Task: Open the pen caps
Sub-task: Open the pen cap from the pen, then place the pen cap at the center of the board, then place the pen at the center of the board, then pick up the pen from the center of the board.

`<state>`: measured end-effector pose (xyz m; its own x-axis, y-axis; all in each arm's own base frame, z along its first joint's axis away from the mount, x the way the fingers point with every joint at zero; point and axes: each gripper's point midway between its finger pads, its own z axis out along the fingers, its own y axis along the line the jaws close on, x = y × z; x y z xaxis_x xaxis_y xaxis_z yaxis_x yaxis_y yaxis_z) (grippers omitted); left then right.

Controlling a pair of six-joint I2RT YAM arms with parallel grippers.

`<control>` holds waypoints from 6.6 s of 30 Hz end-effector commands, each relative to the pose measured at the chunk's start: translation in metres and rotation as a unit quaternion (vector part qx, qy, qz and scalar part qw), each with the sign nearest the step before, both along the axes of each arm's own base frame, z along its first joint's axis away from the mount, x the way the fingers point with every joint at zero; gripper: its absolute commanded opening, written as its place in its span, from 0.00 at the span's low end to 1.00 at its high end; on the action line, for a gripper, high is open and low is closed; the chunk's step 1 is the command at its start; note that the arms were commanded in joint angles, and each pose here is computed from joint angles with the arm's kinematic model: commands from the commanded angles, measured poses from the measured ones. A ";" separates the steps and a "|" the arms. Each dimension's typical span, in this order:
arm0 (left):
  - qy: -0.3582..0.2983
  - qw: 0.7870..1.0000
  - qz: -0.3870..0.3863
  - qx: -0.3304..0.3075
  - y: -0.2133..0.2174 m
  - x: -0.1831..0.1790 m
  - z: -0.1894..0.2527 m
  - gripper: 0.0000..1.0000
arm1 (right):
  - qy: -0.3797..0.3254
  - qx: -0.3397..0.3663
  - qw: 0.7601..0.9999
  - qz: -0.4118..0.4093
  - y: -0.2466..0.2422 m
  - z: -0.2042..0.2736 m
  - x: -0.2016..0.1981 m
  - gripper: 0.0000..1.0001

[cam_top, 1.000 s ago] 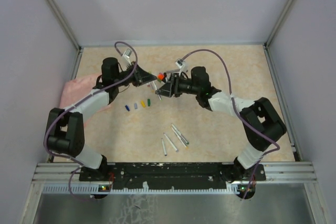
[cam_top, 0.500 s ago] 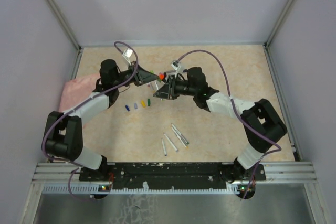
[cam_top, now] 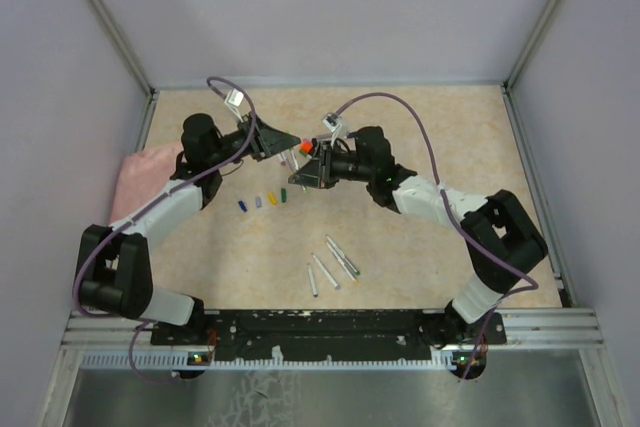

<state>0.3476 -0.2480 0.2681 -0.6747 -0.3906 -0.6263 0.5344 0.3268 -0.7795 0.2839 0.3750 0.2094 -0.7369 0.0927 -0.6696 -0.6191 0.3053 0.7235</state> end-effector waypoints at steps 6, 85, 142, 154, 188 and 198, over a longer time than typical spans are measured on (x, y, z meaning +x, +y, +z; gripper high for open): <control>-0.018 1.000 0.012 0.002 0.004 0.002 0.013 0.38 | -0.038 0.023 0.999 0.011 0.007 0.031 -0.005 0.00; 0.300 0.822 0.166 0.454 0.004 0.002 -0.230 0.38 | 0.073 -0.356 0.926 -0.104 -0.143 -0.146 -0.081 0.00; 0.048 0.947 0.173 0.268 0.066 0.032 -0.083 0.84 | 0.055 -0.406 0.911 -0.050 -0.136 -0.153 -0.080 0.33; 0.109 0.921 0.206 0.312 0.089 0.050 -0.115 0.61 | -0.015 -0.327 0.943 -0.065 -0.098 -0.118 -0.029 0.33; 0.253 0.823 0.215 0.462 0.104 0.144 -0.205 0.49 | -0.016 -0.203 0.974 -0.097 -0.079 -0.081 0.053 0.33; 0.268 0.809 0.218 0.475 0.104 0.154 -0.222 0.48 | -0.011 -0.205 0.974 -0.094 -0.080 -0.084 0.049 0.33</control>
